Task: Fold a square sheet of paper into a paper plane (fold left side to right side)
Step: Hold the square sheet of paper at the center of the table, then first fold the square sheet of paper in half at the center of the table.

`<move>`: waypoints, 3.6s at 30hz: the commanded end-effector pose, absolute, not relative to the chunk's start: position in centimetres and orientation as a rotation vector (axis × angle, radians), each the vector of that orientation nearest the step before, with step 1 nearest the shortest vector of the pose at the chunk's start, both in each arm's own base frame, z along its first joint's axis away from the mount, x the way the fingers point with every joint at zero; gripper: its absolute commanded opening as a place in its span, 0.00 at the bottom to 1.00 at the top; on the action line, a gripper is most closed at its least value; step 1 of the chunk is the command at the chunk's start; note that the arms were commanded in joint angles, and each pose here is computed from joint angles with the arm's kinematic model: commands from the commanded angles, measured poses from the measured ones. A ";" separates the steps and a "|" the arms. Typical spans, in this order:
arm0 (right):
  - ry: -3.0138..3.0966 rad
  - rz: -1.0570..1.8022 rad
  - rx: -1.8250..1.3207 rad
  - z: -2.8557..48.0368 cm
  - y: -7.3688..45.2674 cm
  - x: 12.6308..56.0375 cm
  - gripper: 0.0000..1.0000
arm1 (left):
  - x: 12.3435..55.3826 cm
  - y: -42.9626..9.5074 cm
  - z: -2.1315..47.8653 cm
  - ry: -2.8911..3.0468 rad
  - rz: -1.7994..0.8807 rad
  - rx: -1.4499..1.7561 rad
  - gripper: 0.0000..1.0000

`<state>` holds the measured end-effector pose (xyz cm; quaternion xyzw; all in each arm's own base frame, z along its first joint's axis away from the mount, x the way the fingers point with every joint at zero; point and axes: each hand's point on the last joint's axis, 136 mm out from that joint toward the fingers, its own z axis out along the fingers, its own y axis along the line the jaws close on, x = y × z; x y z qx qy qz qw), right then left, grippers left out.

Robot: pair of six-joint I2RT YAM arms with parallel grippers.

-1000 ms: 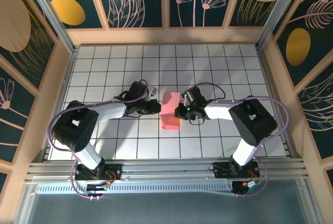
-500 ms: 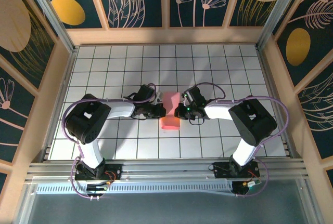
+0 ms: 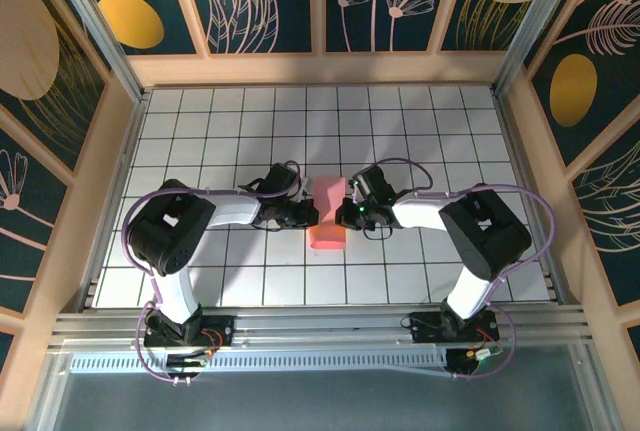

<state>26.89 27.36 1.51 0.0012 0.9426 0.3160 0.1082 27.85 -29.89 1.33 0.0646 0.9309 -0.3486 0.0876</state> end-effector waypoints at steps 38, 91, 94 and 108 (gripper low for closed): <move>2.750 1.002 -0.017 -0.1 30.5 30.2 0.00 | 25.6 -28.2 -1.2 2.900 -0.958 0.152 0.00; 2.820 0.906 -0.010 -2.0 28.6 29.3 0.00 | 21.8 -29.0 0.1 2.904 -1.130 0.263 0.00; 2.825 0.896 -0.009 -2.1 28.4 29.3 0.00 | 20.9 -28.5 -0.5 2.934 -1.109 0.263 0.00; 2.824 0.896 -0.025 -2.1 28.3 29.0 0.00 | 16.9 -27.1 -0.2 2.977 -1.110 0.396 0.00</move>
